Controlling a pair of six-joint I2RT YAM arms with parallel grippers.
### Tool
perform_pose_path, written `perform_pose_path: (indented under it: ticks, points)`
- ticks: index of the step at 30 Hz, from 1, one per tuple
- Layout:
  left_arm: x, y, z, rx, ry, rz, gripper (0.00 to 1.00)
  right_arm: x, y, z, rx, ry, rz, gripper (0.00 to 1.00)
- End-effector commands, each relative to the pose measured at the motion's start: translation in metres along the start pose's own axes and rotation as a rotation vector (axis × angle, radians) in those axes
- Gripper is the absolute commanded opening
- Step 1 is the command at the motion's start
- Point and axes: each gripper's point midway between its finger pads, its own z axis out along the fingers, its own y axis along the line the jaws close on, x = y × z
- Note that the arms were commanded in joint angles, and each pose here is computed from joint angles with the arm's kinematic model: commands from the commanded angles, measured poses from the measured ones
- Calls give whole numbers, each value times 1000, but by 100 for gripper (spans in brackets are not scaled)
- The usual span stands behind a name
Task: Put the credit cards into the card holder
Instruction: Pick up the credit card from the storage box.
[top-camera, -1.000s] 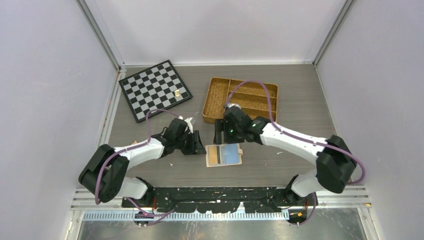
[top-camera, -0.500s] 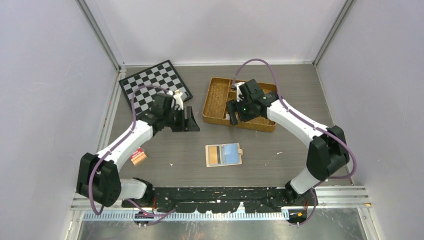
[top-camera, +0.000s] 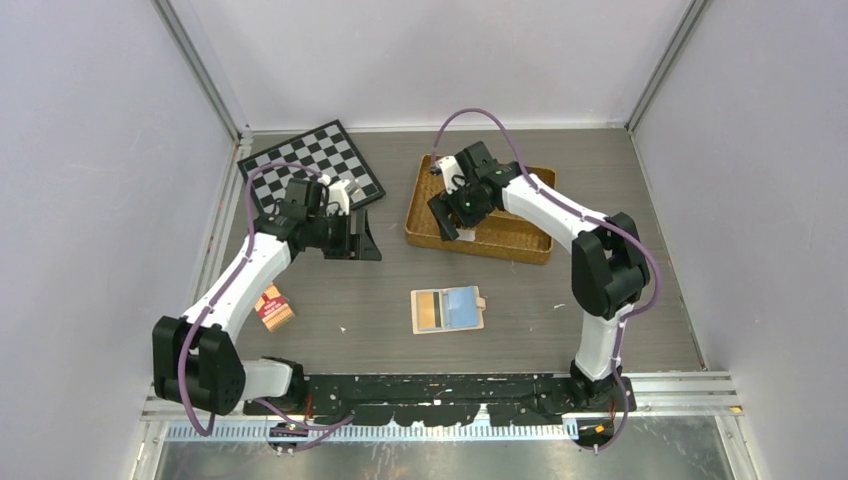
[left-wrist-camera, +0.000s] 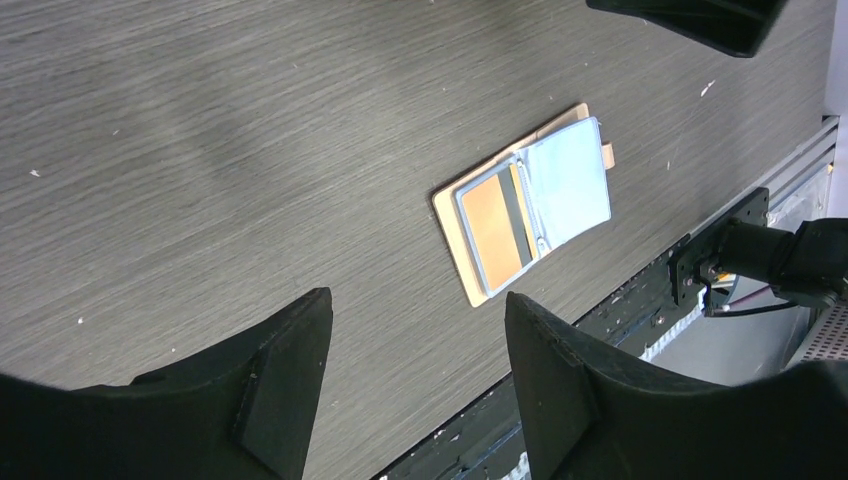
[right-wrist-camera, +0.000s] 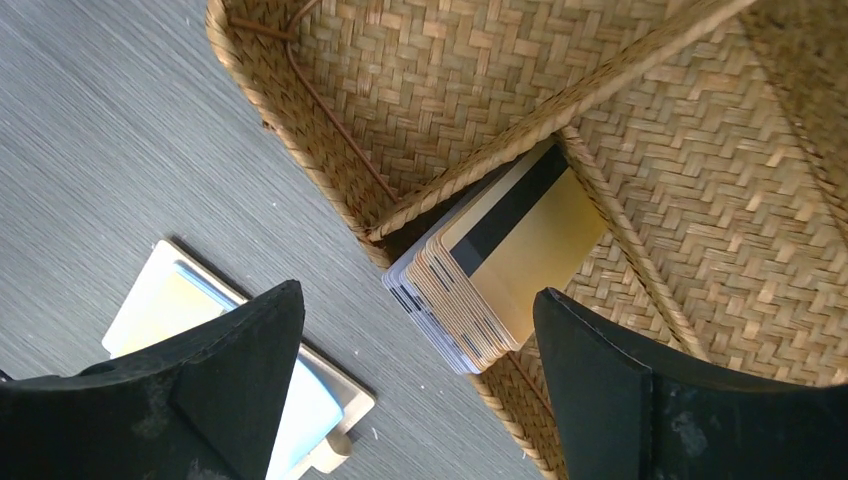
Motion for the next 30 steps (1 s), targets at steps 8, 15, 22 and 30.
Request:
perform_pose_path:
  ticks: [8, 15, 22, 30]
  points:
    - [1, -5, -2, 35, 19, 17, 66, 0, -4, 24, -26, -10, -108, 90]
    - [2, -3, -1, 35, 29, 8, 66, 8, 5, 28, -63, 3, -123, 91]
    - [4, -4, 0, 37, 33, 4, 66, 16, 23, 27, -124, 59, -126, 87]
    - [4, -4, -1, 37, 32, 5, 66, 9, 31, 6, -139, 42, -112, 76]
